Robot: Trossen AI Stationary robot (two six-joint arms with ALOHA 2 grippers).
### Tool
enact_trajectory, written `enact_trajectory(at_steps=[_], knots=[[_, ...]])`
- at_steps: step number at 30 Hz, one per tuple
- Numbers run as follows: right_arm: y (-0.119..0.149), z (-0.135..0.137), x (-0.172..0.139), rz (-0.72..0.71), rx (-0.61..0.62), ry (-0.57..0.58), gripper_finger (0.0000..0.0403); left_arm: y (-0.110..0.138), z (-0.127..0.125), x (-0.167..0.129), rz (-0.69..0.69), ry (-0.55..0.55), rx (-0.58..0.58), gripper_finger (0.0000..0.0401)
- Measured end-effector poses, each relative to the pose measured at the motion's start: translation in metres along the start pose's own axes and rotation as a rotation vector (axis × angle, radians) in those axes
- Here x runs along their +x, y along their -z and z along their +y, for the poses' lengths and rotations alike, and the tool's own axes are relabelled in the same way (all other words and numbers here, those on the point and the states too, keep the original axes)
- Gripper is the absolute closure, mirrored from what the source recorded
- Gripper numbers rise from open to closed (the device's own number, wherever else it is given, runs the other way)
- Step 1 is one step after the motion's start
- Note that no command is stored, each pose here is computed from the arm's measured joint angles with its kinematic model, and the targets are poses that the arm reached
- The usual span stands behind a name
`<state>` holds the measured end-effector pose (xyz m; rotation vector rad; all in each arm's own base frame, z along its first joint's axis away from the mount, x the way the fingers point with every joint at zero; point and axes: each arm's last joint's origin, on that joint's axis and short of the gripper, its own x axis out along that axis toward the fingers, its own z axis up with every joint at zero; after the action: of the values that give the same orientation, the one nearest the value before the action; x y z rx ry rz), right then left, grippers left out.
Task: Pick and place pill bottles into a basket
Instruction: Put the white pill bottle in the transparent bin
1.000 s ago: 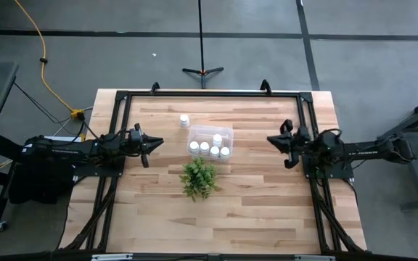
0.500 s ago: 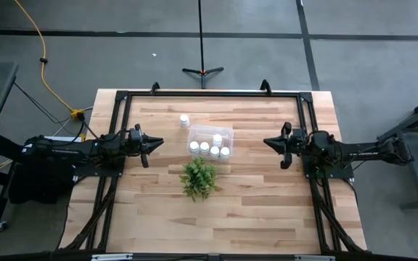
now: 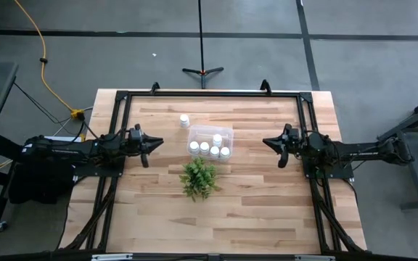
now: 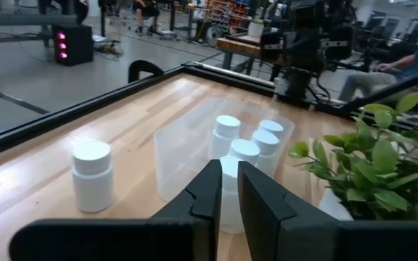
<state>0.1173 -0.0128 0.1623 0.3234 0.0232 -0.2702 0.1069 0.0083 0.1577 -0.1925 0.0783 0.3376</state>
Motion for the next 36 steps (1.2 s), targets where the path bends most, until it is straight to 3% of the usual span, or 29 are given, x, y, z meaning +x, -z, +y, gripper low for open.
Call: enact_trajectory(at_steps=[4, 7, 11, 15, 22, 30, 36], knots=[[-0.001, 0.0, 0.0, -0.005, 0.007, -0.011, 0.0401, 0.0, -0.001, 0.0, 0.008, 0.041, -0.002, 0.0302], [-0.001, 0.0, 0.0, -0.005, 0.004, -0.006, 0.0402, -0.004, -0.002, -0.001, 0.003, 0.042, -0.006, 0.0265], [-0.001, 0.0, 0.0, -0.011, 0.004, 0.013, 0.0401, -0.029, -0.006, -0.005, -0.068, 0.061, -0.03, 0.0195], [0.0, -0.001, 0.0, -0.015, 0.003, 0.031, 0.0402, -0.061, -0.01, -0.013, -0.158, 0.065, -0.06, 0.0158], [0.0, -0.001, 0.0, -0.015, 0.004, 0.031, 0.0402, -0.105, -0.013, -0.023, -0.226, -0.001, -0.029, 0.0153], [0.0, -0.001, 0.0, -0.008, 0.002, 0.026, 0.0401, -0.13, -0.026, -0.002, 0.025, -0.077, 0.156, 0.0153], [0.003, -0.002, 0.0, 0.026, 0.0, 0.032, 0.0401, -0.164, -0.04, 0.02, 0.074, -0.102, 0.198, 0.0153]])
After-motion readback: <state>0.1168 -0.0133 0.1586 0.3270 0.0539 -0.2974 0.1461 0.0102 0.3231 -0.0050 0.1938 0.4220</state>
